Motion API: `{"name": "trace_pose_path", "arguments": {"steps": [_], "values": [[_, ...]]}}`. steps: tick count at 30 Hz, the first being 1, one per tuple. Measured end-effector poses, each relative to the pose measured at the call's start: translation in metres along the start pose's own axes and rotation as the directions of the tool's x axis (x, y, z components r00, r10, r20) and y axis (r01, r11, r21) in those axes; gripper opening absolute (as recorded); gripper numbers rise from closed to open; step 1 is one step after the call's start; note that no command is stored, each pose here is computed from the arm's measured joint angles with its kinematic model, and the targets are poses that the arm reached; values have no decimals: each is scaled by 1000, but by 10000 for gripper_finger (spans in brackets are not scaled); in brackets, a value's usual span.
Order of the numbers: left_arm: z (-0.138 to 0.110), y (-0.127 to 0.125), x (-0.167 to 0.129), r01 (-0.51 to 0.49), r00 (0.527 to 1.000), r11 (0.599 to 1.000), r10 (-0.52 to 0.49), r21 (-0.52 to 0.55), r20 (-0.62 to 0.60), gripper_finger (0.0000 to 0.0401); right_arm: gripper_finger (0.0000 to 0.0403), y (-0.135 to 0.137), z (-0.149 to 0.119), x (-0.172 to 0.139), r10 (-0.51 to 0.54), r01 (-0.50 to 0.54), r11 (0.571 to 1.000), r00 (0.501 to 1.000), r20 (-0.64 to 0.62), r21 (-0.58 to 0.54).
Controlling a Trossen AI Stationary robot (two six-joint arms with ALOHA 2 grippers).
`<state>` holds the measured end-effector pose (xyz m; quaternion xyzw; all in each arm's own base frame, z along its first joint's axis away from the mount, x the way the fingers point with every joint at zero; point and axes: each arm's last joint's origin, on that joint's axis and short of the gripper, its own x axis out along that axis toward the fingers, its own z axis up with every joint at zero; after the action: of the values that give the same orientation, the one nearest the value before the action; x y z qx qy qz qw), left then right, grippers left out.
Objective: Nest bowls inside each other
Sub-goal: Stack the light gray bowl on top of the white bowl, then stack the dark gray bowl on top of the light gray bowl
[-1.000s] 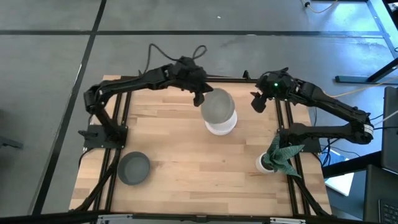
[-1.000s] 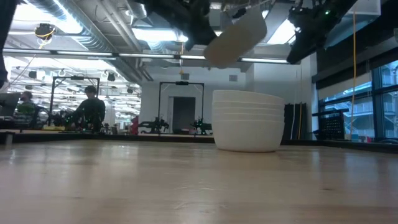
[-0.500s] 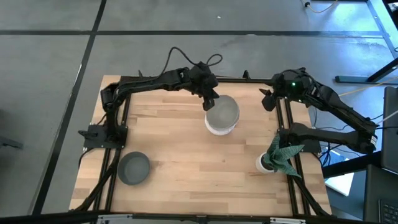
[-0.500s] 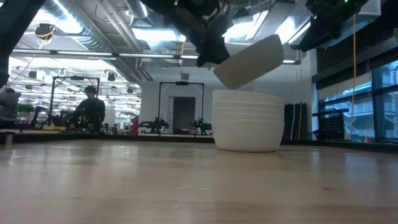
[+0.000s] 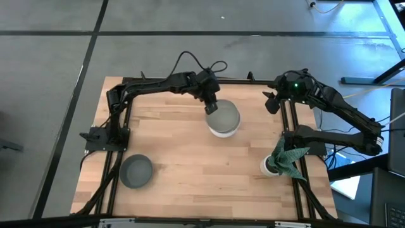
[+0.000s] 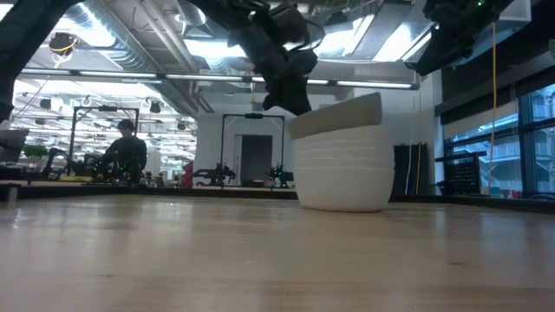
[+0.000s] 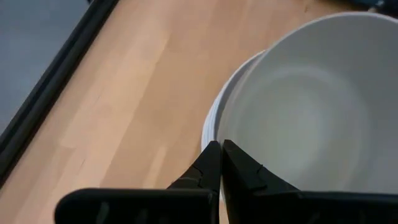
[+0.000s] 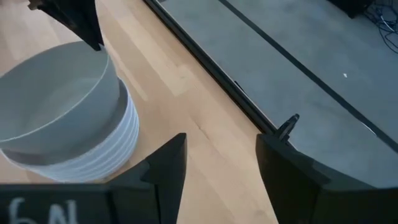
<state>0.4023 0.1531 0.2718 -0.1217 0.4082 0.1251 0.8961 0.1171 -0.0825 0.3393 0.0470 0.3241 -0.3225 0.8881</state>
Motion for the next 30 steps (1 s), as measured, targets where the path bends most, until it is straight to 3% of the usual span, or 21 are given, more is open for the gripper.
{"name": "trace_pose_path", "arguments": {"steps": [15,24,30], "values": [[-21,4,-2,-56,976,998,49,-27,-211,0,193,0,0,0,0,0,1000,1000,0,-10],[-16,1,-1,-3,987,999,9,32,-163,32,193,0,0,0,0,0,1000,1000,1,-23],[-8,0,0,9,997,999,-6,42,-83,88,193,0,0,0,0,0,1000,1000,1,-27]]}}
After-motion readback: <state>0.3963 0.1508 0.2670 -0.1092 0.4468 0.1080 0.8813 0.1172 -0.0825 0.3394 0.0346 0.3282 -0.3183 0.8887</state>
